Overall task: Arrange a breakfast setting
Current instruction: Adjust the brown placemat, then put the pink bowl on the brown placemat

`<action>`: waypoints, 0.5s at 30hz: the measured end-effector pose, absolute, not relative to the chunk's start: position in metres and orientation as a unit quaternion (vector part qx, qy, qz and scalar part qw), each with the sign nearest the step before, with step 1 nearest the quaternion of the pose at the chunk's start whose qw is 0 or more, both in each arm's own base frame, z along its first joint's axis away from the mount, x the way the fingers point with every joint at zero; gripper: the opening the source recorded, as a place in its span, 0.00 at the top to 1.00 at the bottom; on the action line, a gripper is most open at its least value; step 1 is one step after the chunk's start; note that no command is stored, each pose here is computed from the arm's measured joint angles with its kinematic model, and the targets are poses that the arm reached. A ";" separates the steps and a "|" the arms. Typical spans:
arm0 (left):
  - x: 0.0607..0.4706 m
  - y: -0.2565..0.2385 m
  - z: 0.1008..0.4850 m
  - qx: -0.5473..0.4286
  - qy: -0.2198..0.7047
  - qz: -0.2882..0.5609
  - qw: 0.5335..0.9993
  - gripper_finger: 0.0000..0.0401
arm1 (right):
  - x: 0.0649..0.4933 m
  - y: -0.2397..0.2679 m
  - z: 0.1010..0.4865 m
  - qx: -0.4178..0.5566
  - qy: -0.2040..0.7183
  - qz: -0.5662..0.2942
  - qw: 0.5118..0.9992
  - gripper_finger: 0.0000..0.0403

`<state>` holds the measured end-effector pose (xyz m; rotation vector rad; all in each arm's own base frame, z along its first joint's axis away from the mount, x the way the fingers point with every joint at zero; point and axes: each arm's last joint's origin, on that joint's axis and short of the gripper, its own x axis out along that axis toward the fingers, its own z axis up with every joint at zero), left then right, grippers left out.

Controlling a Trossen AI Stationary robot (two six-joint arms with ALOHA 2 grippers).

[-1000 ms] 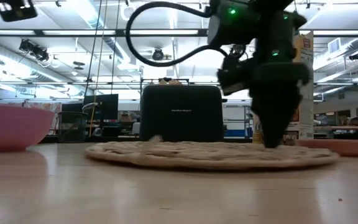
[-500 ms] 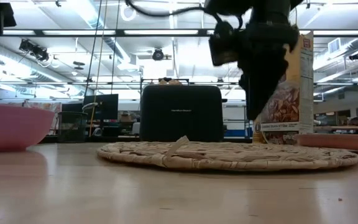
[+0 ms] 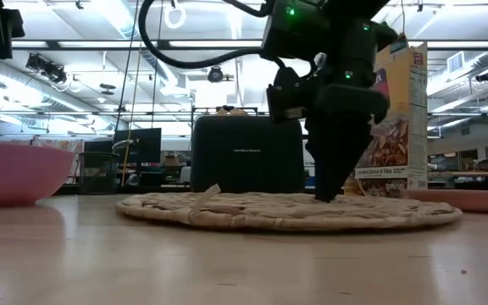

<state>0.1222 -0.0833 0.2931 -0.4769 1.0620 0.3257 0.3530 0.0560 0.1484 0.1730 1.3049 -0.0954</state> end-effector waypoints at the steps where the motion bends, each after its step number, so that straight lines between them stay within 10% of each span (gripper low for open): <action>1: 0.122 -0.083 0.293 -0.228 0.500 0.157 0.821 0.58 | 0.353 0.055 0.150 0.078 0.604 -0.046 0.792 0.48; 15: 0.130 -0.074 0.232 -0.291 0.510 0.238 0.773 0.52 | 0.367 0.052 0.220 0.061 0.502 -0.057 0.861 0.48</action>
